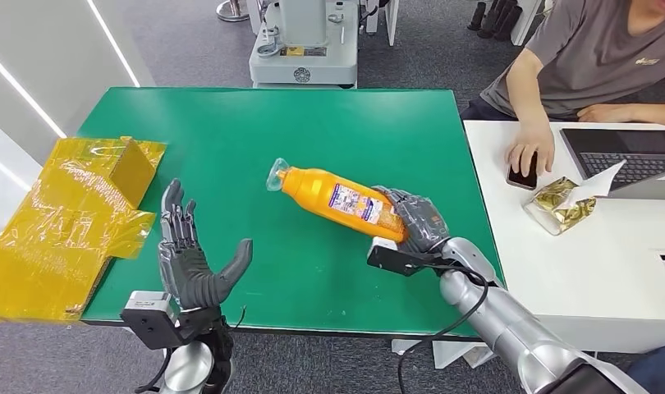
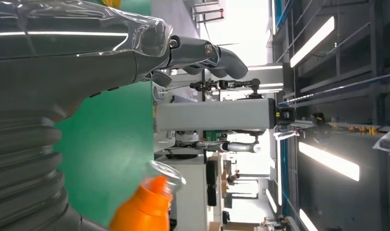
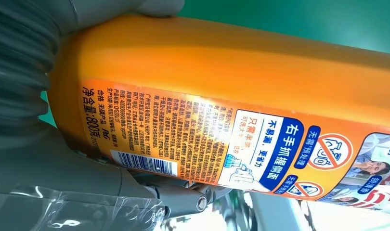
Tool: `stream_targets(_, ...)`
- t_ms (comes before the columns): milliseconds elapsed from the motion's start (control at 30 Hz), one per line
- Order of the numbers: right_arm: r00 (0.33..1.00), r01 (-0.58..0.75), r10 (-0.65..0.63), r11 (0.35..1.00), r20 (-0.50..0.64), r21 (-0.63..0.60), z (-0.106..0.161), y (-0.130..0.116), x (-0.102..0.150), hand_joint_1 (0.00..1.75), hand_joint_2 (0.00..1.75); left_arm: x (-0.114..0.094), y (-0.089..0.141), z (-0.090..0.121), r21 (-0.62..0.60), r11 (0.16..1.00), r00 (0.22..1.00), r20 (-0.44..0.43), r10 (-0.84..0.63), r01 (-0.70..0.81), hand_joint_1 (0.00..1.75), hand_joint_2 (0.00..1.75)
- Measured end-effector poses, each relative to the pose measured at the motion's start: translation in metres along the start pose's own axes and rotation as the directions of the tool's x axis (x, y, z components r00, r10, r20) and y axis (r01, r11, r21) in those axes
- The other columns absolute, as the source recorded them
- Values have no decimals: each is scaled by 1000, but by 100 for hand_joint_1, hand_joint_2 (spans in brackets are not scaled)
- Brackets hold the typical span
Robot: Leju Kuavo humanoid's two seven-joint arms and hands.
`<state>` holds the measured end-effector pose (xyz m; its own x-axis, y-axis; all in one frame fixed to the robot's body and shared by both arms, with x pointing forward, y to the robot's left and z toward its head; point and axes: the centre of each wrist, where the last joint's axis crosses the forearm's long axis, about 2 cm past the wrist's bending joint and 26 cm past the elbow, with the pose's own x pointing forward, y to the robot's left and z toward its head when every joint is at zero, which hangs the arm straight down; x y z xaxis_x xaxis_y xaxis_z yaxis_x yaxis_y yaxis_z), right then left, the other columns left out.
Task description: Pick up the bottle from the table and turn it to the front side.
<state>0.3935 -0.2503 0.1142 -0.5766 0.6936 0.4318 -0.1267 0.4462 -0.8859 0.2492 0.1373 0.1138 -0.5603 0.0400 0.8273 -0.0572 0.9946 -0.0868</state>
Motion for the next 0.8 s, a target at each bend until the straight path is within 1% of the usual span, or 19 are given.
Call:
stream_targets(233,996,13,1,988,84,-156,0,-1,9,175,175,-3,0,1,21,1000,1000,-21,13,-12,0,175)
stream_targets(333,993,8,21,968,114,-252,2,-1,14,175,175,-5,0,0,28,999,999,-32,17,-16,0,175)
stream_targets(467,990,24,24,943,138,-333,4,0,20,175,175,-8,-1,0,23,1000,999,-50,21,-20,0,175)
stream_targets(667,982,31,51,905,181,-424,5,-1,30,175,175,-12,-2,-3,-7,999,995,-97,33,-34,0,175)
stream_targets(800,963,-1,126,886,238,-464,1,-1,43,175,175,-15,-6,-4,-80,995,984,-168,53,-68,0,175)
